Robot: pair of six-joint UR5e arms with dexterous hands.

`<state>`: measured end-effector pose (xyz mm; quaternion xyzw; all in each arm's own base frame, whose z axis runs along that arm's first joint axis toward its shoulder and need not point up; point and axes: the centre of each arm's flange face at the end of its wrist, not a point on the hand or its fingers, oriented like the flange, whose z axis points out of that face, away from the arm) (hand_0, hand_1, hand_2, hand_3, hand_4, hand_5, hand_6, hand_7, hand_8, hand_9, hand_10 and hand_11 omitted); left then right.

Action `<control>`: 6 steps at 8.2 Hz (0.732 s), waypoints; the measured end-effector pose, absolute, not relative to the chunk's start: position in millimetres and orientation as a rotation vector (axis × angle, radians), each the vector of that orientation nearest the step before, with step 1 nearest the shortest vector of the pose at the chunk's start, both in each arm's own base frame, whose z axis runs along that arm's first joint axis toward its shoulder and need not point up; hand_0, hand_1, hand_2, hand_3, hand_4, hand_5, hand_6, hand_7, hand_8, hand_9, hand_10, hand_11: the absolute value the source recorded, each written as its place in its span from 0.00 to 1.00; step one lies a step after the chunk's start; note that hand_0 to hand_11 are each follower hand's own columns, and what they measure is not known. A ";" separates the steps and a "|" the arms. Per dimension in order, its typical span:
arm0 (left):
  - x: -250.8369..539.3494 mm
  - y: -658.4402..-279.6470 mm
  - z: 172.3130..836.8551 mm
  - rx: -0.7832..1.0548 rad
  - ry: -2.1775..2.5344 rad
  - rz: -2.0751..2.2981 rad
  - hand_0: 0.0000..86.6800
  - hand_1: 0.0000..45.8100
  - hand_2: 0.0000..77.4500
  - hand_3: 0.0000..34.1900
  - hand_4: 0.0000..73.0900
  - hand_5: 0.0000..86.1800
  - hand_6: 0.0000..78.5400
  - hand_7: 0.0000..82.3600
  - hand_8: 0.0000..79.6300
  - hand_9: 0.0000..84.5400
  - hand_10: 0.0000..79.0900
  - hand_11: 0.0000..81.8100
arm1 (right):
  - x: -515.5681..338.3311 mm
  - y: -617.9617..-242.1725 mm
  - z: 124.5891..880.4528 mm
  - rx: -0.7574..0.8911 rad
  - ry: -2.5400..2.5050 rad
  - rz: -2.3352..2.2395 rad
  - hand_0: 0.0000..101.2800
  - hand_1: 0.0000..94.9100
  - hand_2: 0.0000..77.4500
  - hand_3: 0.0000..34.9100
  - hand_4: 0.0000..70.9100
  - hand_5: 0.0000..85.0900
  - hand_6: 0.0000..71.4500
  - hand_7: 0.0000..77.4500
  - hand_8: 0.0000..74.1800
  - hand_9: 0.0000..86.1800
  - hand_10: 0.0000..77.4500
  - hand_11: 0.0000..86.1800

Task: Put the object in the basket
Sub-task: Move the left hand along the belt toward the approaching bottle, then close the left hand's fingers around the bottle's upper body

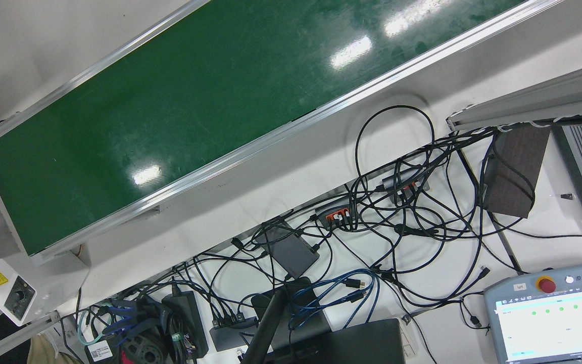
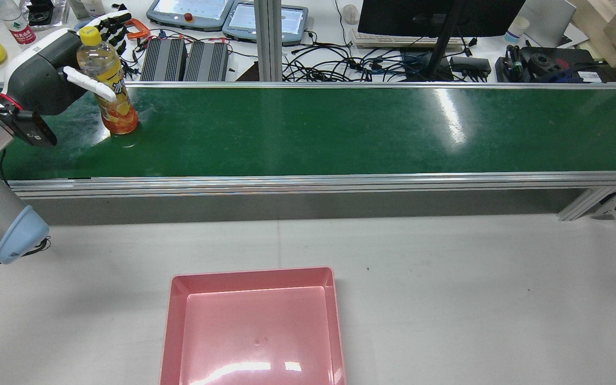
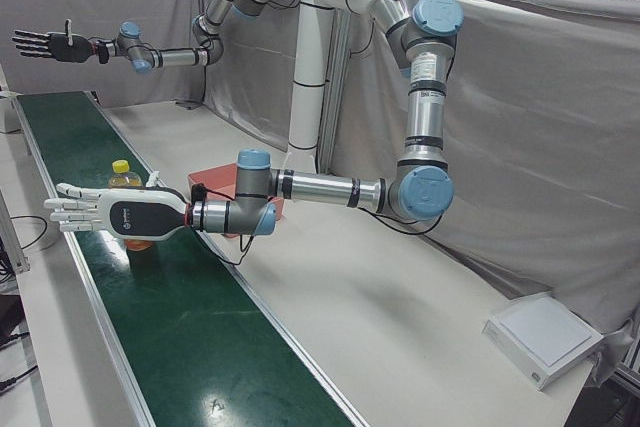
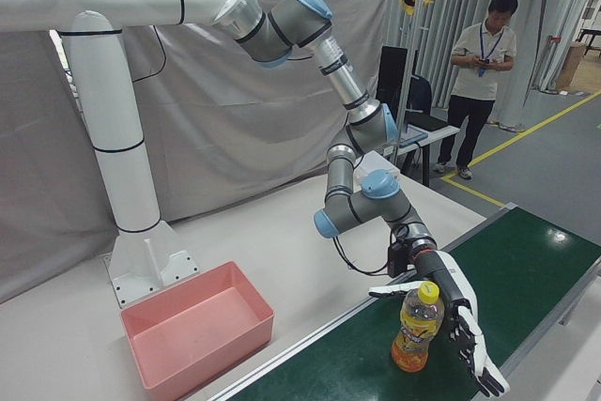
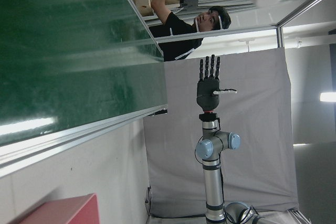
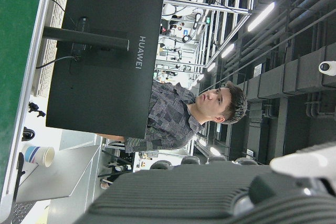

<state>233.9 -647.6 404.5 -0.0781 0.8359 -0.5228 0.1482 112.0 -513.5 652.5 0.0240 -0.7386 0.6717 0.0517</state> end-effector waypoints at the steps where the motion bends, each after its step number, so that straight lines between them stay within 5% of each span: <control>1: 228.9 -648.1 404.9 -0.199 2.426 -1.532 0.90 0.32 0.01 0.00 0.21 0.44 0.01 0.01 0.00 0.00 0.01 0.02 | 112.0 -513.5 652.5 0.073 -2.247 2.043 0.00 0.00 0.01 0.00 0.00 0.00 0.00 0.01 0.00 0.00 0.00 0.00; 2: 225.9 -647.8 406.8 -0.195 2.445 -1.551 0.92 0.38 0.08 0.00 0.43 0.68 0.17 0.42 0.31 0.30 0.50 0.40 | 112.0 -513.5 652.5 0.073 -2.247 2.043 0.00 0.00 0.01 0.00 0.00 0.00 0.00 0.01 0.00 0.00 0.00 0.00; 3: 224.3 -647.3 408.2 -0.197 2.456 -1.560 0.93 0.29 0.51 0.00 0.61 0.66 0.53 0.68 0.62 0.59 0.72 0.61 | 112.0 -513.5 652.5 0.073 -2.247 2.043 0.00 0.00 0.01 0.00 0.00 0.00 0.00 0.01 0.00 0.00 0.00 0.00; 4: 223.9 -646.6 407.4 -0.202 2.461 -1.563 0.92 0.15 0.64 0.00 0.71 0.66 0.67 0.70 0.74 0.66 0.77 0.65 | 112.0 -513.5 652.5 0.073 -2.247 2.043 0.00 0.00 0.01 0.00 0.00 0.00 0.00 0.01 0.00 0.00 0.00 0.00; 6: 221.2 -640.7 392.3 -0.205 2.461 -1.561 0.91 0.14 0.65 0.00 0.72 0.66 0.68 0.70 0.75 0.66 0.78 0.65 | 112.0 -513.5 652.5 0.073 -2.247 2.043 0.00 0.00 0.01 0.00 0.00 0.00 0.00 0.01 0.00 0.00 0.00 0.00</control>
